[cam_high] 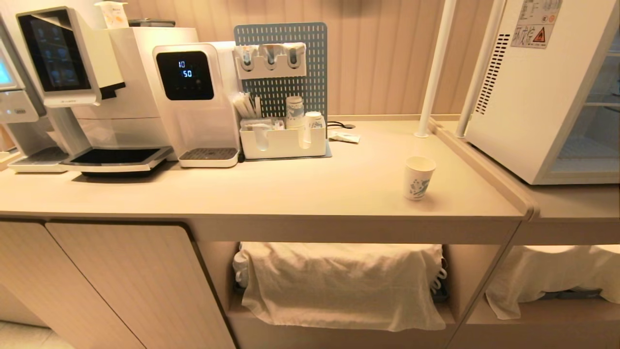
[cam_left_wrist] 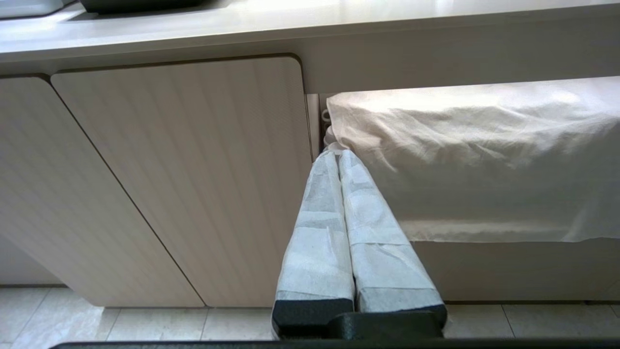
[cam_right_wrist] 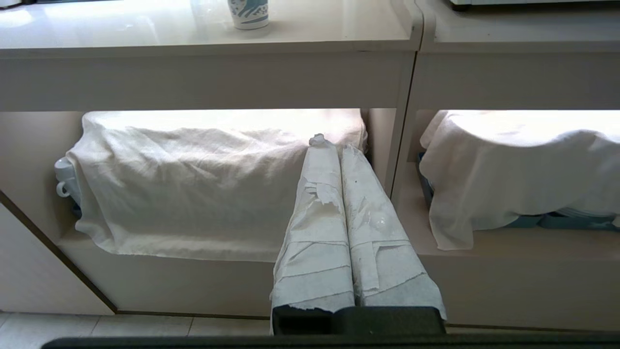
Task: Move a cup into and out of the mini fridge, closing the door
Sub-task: Put the paper cup in the freezer
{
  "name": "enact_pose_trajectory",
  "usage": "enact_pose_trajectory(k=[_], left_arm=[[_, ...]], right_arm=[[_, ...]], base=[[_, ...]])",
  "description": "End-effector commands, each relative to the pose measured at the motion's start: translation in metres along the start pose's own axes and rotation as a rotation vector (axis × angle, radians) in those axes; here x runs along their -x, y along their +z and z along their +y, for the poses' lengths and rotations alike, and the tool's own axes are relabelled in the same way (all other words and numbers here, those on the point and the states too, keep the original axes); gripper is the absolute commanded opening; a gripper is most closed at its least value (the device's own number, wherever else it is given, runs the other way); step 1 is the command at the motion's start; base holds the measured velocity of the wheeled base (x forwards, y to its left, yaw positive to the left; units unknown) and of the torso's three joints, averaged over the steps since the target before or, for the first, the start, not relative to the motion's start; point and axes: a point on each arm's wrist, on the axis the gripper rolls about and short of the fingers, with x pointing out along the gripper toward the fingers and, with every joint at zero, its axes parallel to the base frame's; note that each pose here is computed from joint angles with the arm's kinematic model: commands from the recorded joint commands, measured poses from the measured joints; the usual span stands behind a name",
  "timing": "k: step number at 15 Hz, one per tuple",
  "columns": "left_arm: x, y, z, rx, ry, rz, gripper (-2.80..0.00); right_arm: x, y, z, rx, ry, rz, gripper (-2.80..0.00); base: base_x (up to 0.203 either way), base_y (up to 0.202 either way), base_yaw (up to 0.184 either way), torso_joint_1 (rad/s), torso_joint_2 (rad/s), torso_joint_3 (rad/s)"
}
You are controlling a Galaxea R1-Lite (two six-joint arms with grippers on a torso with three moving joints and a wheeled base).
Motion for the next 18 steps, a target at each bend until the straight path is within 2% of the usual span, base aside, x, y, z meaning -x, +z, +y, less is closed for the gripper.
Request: enact_pose_trajectory(k=[1, 6, 7, 8, 9, 11, 13, 14, 16, 18], left_arm=[[0.0, 0.0, 0.0, 0.004, 0.001, 0.001, -2.8], [0.0, 0.0, 0.0, 0.028, 0.002, 0.0, -2.8], [0.0, 0.0, 0.0, 0.032, 0.003, 0.0, -2.8], [0.0, 0.0, 0.0, 0.032, 0.004, 0.0, -2.8], [0.0, 0.0, 0.0, 0.032, 0.003, 0.0, -2.8], [0.0, 0.0, 0.0, 0.032, 0.003, 0.0, -2.8], [0.0, 0.0, 0.0, 0.033, 0.004, 0.0, -2.8], [0.0, 0.0, 0.0, 0.032, 0.003, 0.0, -2.8], [0.0, 0.0, 0.0, 0.032, 0.003, 0.0, -2.8], [0.0, 0.0, 0.0, 0.033, 0.004, 0.0, -2.8]], right_arm=[[0.0, 0.0, 0.0, 0.002, 0.002, 0.0, -2.8], [0.0, 0.001, 0.0, 0.002, 0.001, -0.005, -2.8], [0.003, 0.01, 0.0, 0.001, 0.009, -0.027, -2.8], [0.007, 0.028, 0.0, 0.002, 0.034, -0.051, -2.8], [0.012, 0.058, 0.0, 0.001, 0.059, -0.074, -2.8], [0.019, 0.128, -0.001, -0.011, 0.089, -0.068, -2.8], [-0.003, 0.203, -0.002, -0.047, 0.111, 0.027, -2.8], [-0.026, 0.231, -0.002, -0.073, 0.12, 0.105, -2.8], [-0.084, 0.263, -0.001, -0.137, 0.132, 0.27, -2.8], [-0.133, 0.269, 0.001, -0.189, 0.145, 0.417, -2.8]], base=[[0.0, 0.0, 0.0, 0.0, 0.0, 0.0], [0.0, 0.0, 0.0, 0.0, 0.0, 0.0], [0.0, 0.0, 0.0, 0.0, 0.0, 0.0], [0.0, 0.0, 0.0, 0.0, 0.0, 0.0], [0.0, 0.0, 0.0, 0.0, 0.0, 0.0], [0.0, 0.0, 0.0, 0.0, 0.0, 0.0], [0.0, 0.0, 0.0, 0.0, 0.0, 0.0], [0.0, 0.0, 0.0, 0.0, 0.0, 0.0], [0.0, 0.0, 0.0, 0.0, 0.0, 0.0], [0.0, 0.0, 0.0, 0.0, 0.0, 0.0]])
